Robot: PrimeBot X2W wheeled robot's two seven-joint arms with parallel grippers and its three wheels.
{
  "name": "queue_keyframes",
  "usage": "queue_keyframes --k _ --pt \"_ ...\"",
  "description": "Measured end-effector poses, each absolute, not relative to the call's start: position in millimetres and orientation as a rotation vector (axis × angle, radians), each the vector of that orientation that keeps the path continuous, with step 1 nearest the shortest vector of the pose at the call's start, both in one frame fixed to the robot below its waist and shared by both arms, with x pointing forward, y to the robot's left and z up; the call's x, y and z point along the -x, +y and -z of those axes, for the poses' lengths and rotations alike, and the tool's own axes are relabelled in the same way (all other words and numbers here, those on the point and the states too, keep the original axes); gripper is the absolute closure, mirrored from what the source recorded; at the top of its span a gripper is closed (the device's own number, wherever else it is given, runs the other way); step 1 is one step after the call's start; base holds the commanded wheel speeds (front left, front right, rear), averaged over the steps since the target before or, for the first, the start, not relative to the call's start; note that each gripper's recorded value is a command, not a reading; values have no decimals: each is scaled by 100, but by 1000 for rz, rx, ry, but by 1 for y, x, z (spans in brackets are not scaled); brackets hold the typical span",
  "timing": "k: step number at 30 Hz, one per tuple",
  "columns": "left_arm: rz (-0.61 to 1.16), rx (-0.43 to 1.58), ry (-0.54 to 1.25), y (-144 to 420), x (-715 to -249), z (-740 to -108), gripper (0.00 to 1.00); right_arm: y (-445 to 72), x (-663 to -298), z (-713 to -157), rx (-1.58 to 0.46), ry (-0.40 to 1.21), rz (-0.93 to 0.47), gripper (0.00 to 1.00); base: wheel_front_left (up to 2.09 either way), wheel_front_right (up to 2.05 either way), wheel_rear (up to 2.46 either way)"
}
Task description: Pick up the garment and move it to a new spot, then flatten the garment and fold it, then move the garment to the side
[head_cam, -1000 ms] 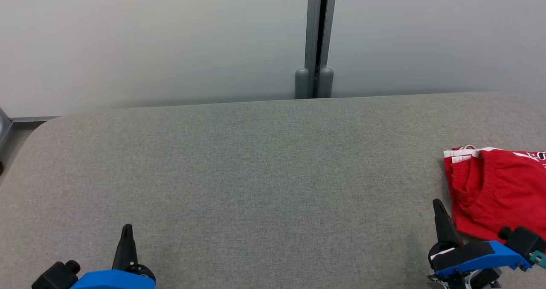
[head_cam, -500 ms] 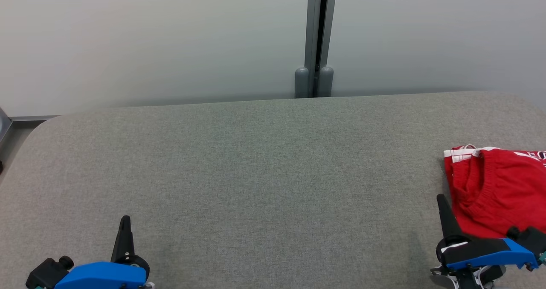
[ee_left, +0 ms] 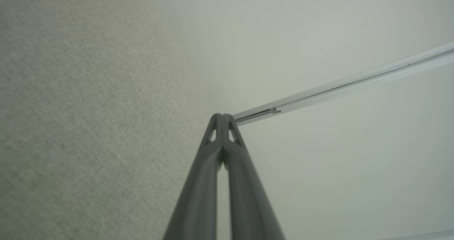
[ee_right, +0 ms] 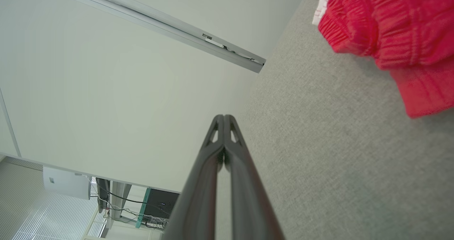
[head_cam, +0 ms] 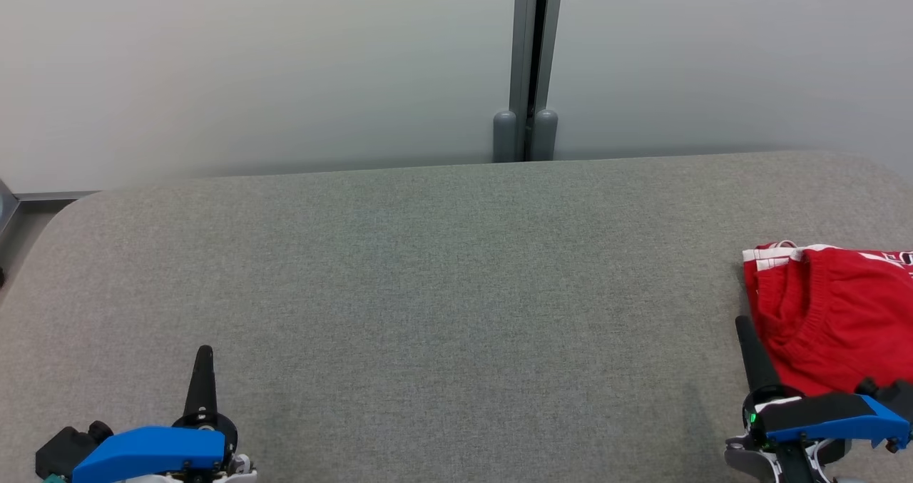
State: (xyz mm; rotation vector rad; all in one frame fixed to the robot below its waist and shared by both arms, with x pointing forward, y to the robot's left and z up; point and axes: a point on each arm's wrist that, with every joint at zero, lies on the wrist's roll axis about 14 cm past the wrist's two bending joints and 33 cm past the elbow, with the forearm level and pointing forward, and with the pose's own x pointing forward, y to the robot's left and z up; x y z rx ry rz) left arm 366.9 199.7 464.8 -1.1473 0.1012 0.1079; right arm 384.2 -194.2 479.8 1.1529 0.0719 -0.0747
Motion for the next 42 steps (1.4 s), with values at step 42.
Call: queue_keyframes --k 42 --pt "-39 1485 31 200 -383 -494 100 -198 -389 -501 -1489 19 21 100 0 0 0"
